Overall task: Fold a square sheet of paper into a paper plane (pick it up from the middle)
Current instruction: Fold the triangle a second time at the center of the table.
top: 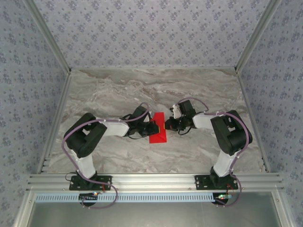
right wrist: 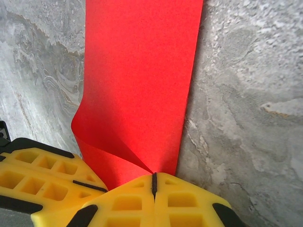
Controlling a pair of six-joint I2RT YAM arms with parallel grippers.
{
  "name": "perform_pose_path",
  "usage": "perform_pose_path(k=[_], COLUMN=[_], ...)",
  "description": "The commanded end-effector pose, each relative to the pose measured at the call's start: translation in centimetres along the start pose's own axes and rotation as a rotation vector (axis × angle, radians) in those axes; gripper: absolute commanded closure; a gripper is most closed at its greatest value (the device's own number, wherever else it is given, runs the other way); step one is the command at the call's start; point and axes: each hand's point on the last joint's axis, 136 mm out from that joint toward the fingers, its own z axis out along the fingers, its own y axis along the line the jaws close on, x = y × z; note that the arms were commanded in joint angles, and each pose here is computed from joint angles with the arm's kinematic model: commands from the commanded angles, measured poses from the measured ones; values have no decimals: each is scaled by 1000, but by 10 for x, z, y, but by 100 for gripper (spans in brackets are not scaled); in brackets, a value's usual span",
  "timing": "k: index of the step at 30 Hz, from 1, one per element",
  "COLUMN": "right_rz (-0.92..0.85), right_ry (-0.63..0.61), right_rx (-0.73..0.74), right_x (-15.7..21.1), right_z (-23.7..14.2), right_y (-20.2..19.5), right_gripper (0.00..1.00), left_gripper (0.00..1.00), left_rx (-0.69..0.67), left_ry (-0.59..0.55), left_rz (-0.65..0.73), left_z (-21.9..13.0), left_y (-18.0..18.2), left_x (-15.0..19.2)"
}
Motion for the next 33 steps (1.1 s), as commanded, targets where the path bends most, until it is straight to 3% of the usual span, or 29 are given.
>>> perform_pose_path(k=[1, 33], right_rz=[-41, -47], right_ry=[-14, -8], right_rx=[-18, -25], right_x=[-7, -13], right_z=[-4, 1], right_y=[11, 11], right_gripper=[96, 96], left_gripper=[99, 99], left_rx=[20, 47], left_ry=[-21, -53], left_rz=[36, 44], left_z=[-6, -12], left_y=[-9, -15], left_x=[-1, -4])
